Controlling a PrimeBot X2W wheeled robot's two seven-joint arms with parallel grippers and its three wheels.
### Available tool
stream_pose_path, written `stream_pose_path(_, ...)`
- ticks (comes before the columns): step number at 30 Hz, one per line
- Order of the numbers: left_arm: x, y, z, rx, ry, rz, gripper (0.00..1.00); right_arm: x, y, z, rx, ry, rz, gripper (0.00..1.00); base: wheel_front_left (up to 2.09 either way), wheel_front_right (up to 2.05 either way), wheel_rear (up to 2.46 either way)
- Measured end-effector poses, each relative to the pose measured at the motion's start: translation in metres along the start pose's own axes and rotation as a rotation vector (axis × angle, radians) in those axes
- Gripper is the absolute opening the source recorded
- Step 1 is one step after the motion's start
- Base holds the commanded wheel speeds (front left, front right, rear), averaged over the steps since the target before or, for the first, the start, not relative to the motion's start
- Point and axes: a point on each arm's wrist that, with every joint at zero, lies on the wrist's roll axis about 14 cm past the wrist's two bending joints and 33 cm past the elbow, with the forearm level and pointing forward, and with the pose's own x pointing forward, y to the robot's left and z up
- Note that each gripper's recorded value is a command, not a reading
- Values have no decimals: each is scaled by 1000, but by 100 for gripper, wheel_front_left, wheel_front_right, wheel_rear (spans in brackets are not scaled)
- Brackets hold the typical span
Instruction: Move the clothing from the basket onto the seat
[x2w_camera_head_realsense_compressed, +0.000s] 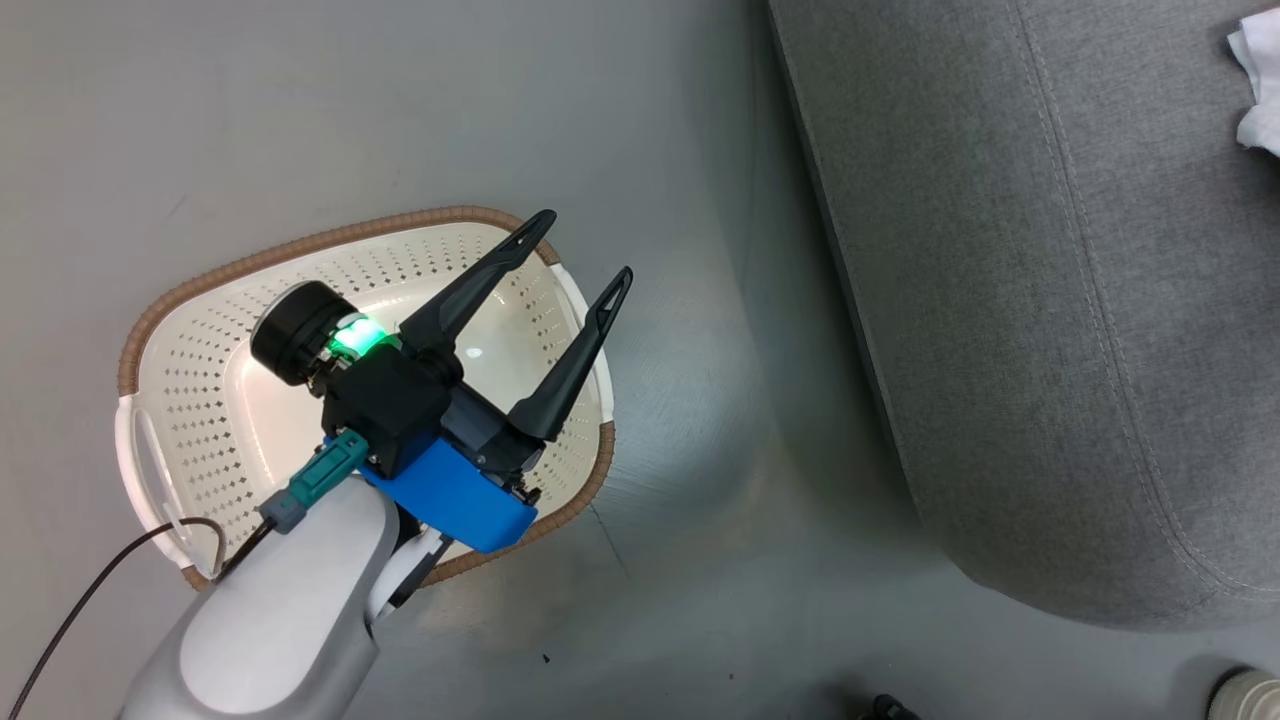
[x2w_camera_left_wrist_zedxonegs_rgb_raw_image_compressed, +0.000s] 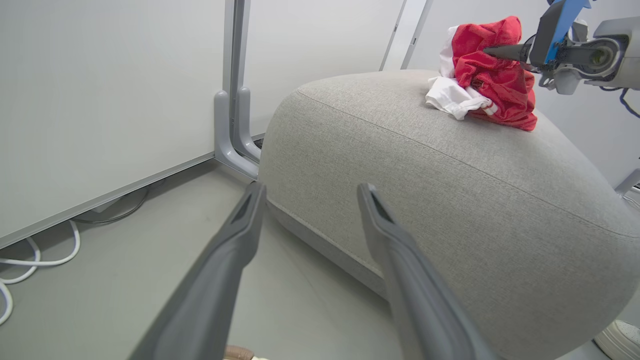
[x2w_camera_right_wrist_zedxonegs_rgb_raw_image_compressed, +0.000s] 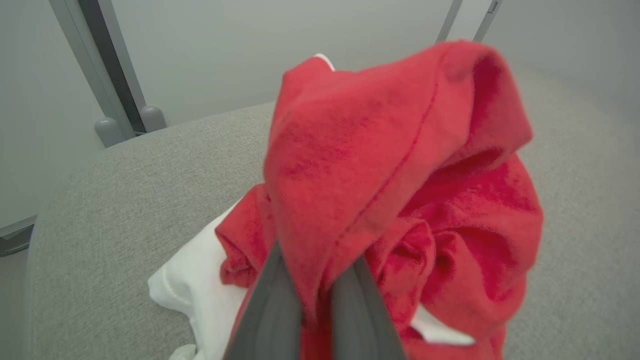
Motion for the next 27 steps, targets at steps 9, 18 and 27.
stream_pose_path(9,-2,4,3,17,-3,13,100,3,9,-13,-48,22,23,0,0,0,0)
stream_pose_path(18,-4,1,15,12,-19,35,100,1,8,-5,-75,20,32,100,0,0,0)
stream_pose_path(27,-23,-6,44,-7,-44,132,100,-28,7,15,-180,-32,102,100,0,0,0)
